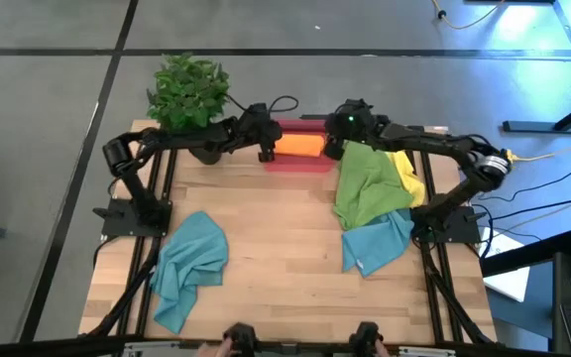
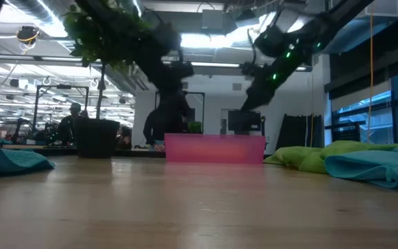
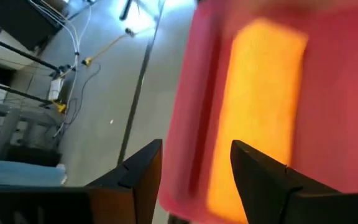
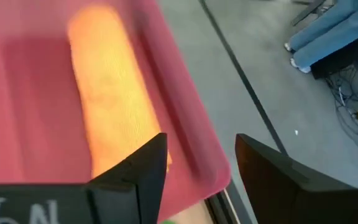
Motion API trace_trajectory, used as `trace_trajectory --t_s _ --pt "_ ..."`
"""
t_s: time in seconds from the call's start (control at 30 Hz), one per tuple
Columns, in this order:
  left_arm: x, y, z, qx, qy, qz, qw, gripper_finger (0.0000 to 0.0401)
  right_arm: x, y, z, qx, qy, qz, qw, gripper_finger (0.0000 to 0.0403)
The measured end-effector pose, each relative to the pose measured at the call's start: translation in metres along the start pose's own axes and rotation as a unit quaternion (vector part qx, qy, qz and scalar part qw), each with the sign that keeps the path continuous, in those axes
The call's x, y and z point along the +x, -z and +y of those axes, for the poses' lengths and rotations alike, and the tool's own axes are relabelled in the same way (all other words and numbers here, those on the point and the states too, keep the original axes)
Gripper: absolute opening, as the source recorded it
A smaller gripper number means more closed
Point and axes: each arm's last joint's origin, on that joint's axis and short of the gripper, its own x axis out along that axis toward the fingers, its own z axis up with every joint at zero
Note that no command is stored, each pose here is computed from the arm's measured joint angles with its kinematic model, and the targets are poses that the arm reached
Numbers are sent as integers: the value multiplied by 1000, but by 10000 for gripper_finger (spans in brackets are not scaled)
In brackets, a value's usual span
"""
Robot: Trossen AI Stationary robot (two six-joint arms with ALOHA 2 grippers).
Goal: Roll microfiber towels into tight, uniform cylinder then place into a basket
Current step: Fold the right blue towel
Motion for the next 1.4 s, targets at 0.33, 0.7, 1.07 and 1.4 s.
trace_trajectory --t_s 0.33,0.7,1.07,1.4 --pt "-89 -48 -50 -127 57 -37 990 166 -78 -30 37 21 -101 -57 993 190" --pt "-194 -49 -124 -166 78 -155 971 157 -145 -40 115 29 -228 -87 969 190" --pt "-233 -20 -183 -177 127 -219 951 157 -179 15 208 42 -240 -108 964 145" --pt "-229 -28 -173 -193 111 -218 950 157 -172 21 209 45 -239 -119 963 84"
